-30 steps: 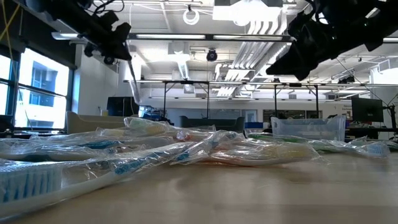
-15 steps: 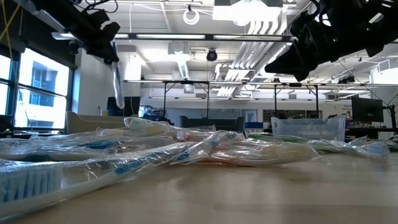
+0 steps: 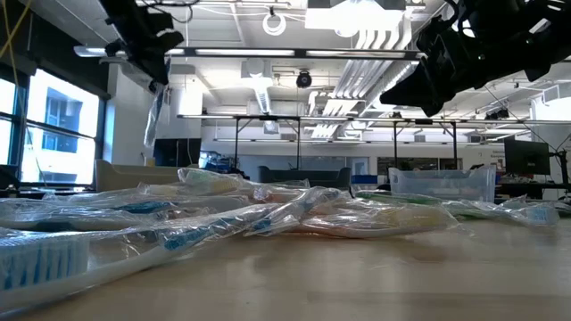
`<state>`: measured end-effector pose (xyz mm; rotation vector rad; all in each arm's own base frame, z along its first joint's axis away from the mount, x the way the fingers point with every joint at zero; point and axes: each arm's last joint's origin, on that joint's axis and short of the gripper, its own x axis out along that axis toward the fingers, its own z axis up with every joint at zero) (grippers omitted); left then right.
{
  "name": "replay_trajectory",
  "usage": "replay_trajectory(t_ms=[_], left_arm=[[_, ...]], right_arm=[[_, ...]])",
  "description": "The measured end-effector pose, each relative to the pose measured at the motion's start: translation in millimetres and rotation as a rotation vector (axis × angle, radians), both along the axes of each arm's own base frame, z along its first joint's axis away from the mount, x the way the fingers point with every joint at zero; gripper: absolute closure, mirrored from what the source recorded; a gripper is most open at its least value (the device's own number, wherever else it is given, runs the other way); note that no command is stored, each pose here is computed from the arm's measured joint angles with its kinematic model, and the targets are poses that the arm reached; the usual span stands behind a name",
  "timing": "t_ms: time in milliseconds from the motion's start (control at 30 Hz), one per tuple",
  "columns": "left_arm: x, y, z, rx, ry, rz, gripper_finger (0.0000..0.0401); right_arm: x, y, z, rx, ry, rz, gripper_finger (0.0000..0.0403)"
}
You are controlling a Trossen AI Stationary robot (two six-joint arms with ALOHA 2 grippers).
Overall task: Pick & Place Toothbrushes
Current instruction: Put the blue toothbrush into the gray bin
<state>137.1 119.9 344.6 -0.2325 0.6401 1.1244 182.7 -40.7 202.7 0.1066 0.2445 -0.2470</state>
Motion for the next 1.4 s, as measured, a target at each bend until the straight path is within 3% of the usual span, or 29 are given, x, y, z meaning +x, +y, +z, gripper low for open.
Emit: replay_trajectory(t_ms=[433, 767, 1100, 1400], left_arm=[[38.3, 29.1, -43.7, -0.155, 0.185, 0.013, 0.0380], [37.1, 29.3, -62.2, -0.269, 0.298, 0.100, 0.0380], [24.9, 45.4, -65.0, -0.317, 0.262, 0.183, 0.0379], [30.7, 61.1, -72.5, -0.316, 0.236, 0.175, 0.0379]], right_arm=[[-0.6, 0.3, -2.7, 0.010, 0.028, 0.002, 0.0374], [-0.7, 0.3, -2.8, 0.010, 0.030, 0.002, 0.0374], [-0.7, 0.2, -3.0, 0.009, 0.031, 0.000, 0.0374], [-0.9, 0.2, -3.6, 0.009, 0.039, -0.001, 0.0374]])
